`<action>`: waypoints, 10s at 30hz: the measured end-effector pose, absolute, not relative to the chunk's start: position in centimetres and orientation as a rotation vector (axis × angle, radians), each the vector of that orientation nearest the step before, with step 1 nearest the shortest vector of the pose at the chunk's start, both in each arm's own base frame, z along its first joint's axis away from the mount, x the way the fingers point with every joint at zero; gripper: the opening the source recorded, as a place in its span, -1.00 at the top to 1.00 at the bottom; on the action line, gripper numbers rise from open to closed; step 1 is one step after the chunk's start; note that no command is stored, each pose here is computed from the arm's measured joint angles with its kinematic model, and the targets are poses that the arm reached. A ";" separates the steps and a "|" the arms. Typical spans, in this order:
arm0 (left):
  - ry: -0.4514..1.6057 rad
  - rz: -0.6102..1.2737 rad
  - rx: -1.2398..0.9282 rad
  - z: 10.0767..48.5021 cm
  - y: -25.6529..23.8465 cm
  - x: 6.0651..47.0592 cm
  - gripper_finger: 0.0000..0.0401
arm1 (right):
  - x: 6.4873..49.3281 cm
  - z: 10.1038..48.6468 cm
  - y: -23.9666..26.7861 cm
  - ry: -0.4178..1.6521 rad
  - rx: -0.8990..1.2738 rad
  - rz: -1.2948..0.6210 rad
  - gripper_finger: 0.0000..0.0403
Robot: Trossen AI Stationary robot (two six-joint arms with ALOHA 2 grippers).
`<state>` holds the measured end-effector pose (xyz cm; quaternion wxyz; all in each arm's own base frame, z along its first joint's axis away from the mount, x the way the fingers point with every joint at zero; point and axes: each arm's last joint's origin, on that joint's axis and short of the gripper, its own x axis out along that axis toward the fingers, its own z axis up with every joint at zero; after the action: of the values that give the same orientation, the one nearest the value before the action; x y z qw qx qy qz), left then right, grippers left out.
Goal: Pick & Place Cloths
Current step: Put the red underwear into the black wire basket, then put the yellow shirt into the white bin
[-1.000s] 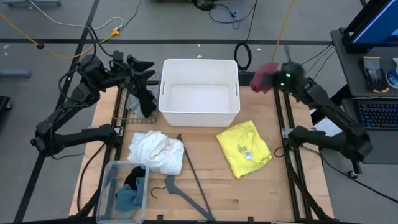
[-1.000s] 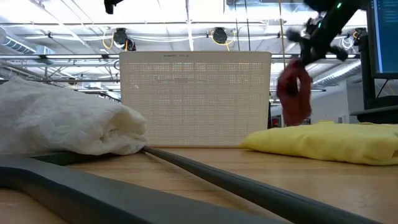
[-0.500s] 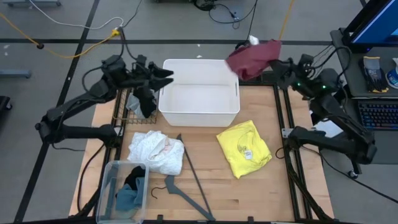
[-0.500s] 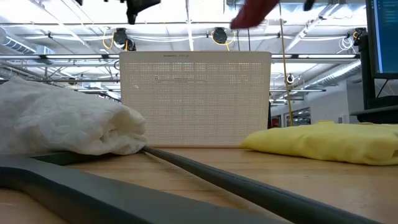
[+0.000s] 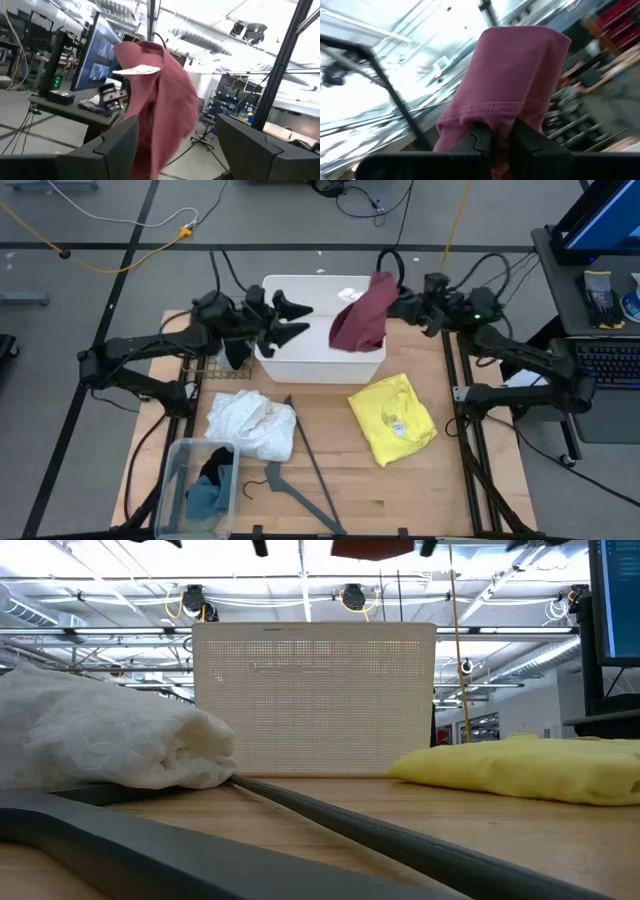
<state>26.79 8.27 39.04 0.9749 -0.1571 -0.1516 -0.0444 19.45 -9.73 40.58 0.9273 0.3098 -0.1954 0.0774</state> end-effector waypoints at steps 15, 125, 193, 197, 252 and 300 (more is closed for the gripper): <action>-0.377 -0.081 -0.340 37.0 3.8 31.0 -0.33 | 25.0 37.1 -9.3 -0.234 0.767 0.281 0.90; 0.126 1.754 0.104 41.2 6.3 17.6 1.00 | 24.9 36.0 -11.1 -0.084 0.608 0.498 0.21; 0.919 1.573 -0.938 23.5 20.1 14.7 0.38 | 24.8 35.9 -10.9 -0.041 0.580 0.566 0.23; 0.914 1.557 -0.953 23.6 20.0 14.7 0.04 | 24.8 35.9 -10.9 -0.041 0.579 0.566 0.23; 0.141 0.573 -0.417 38.5 4.2 12.0 -0.63 | 24.1 37.2 1.5 0.212 0.577 1.139 0.23; 0.164 0.655 -0.182 36.8 -1.7 12.1 -0.63 | 17.6 25.3 3.5 1.231 0.694 -0.483 0.23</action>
<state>12.13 -1.69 36.84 0.9395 -0.0893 0.0805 0.3207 17.60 3.54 25.34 0.7340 0.3157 0.5597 -0.2199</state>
